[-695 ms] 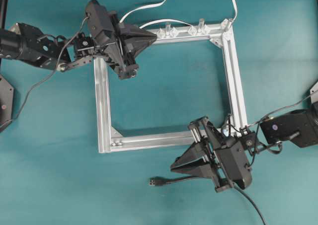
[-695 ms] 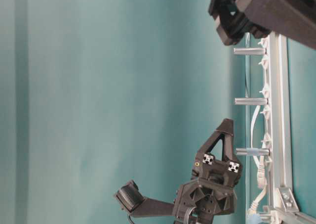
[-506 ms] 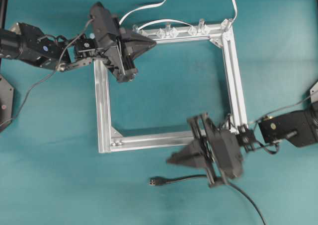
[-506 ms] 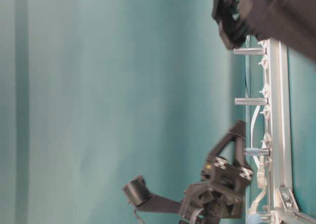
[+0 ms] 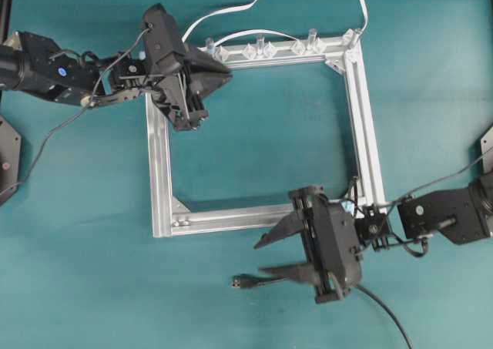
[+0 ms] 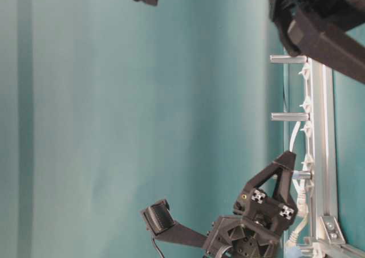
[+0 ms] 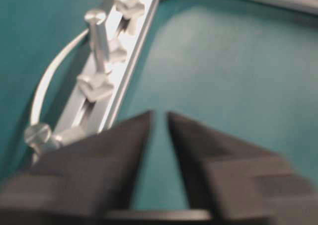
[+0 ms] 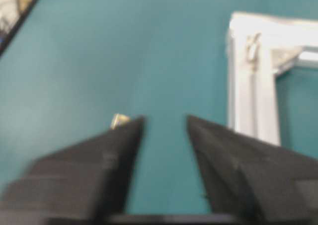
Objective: Insert the wire through the string loop located on the right side.
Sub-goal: 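Open both grippers and move the right gripper over the black USB plug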
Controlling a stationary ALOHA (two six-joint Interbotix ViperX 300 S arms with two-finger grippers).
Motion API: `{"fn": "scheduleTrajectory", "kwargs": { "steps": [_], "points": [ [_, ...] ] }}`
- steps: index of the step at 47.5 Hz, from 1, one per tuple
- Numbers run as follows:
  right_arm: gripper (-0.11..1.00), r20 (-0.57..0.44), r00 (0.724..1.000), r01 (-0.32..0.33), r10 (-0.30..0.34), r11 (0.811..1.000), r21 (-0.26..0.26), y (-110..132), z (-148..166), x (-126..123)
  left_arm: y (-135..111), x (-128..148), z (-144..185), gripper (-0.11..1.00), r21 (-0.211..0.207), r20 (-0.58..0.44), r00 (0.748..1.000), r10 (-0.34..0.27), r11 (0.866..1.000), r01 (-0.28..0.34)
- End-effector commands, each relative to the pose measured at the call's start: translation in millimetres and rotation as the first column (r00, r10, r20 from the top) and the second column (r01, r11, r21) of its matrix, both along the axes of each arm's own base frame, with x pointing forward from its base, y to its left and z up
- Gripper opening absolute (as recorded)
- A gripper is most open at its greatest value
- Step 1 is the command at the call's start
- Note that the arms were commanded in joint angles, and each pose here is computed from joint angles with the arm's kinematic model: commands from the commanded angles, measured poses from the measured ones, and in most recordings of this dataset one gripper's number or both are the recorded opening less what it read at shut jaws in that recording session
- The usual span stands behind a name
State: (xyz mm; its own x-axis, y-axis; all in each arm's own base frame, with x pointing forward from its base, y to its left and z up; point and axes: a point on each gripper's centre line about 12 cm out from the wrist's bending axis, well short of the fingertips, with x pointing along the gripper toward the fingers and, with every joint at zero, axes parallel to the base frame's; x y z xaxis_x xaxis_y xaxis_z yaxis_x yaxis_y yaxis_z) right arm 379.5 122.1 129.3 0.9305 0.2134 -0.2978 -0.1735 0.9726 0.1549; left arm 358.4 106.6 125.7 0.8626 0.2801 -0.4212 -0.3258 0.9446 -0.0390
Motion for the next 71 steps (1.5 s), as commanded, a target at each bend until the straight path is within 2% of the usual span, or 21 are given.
{"fn": "scheduleTrajectory", "kwargs": {
  "steps": [1,3,5,6,14,28,42,49,56,63,71],
  "points": [
    [0.73,0.035,0.999,0.003,-0.003,1.000,0.020,4,13,6,0,2,15,0.50,0.018,0.035,0.999,-0.005,1.000,0.005],
    [0.84,0.037,0.999,0.005,-0.006,1.000,0.024,4,14,7,0,1,16,0.62,0.018,0.033,0.999,-0.006,1.000,0.006],
    [0.87,0.036,0.999,0.007,-0.008,1.000,0.027,5,15,8,0,0,16,0.72,0.017,0.029,1.000,-0.005,1.000,0.004],
    [0.87,0.035,0.999,0.009,-0.010,1.000,0.029,5,14,8,0,1,17,0.73,0.018,0.030,1.000,-0.007,1.000,0.007],
    [0.87,0.026,0.999,0.043,-0.045,0.998,0.053,2,13,11,0,-2,18,0.71,0.017,0.022,1.000,-0.007,1.000,0.007],
    [0.87,0.016,0.999,0.040,-0.041,0.997,0.060,7,12,9,-1,-2,18,0.71,0.018,0.022,1.000,-0.009,1.000,0.009],
    [0.86,-0.035,0.997,0.070,-0.067,0.992,0.101,24,-2,11,-2,-6,11,0.71,0.012,0.001,1.000,-0.009,1.000,0.009],
    [0.86,-0.054,0.996,0.073,-0.068,0.993,0.097,33,-12,13,-4,-11,4,0.71,0.006,-0.021,1.000,-0.011,1.000,0.011],
    [0.86,-0.073,0.992,0.109,-0.102,0.989,0.101,36,-19,16,-5,-16,-1,0.71,0.000,-0.039,0.999,-0.010,1.000,0.010],
    [0.85,-0.080,0.992,0.103,-0.098,0.993,0.061,42,-25,17,-5,-17,-2,0.71,0.000,-0.042,0.999,-0.011,1.000,0.011],
    [0.86,-0.097,0.990,0.108,-0.103,0.993,0.048,44,-32,15,-5,-17,-3,0.71,-0.001,-0.045,0.999,-0.011,1.000,0.011]
  ]
}}
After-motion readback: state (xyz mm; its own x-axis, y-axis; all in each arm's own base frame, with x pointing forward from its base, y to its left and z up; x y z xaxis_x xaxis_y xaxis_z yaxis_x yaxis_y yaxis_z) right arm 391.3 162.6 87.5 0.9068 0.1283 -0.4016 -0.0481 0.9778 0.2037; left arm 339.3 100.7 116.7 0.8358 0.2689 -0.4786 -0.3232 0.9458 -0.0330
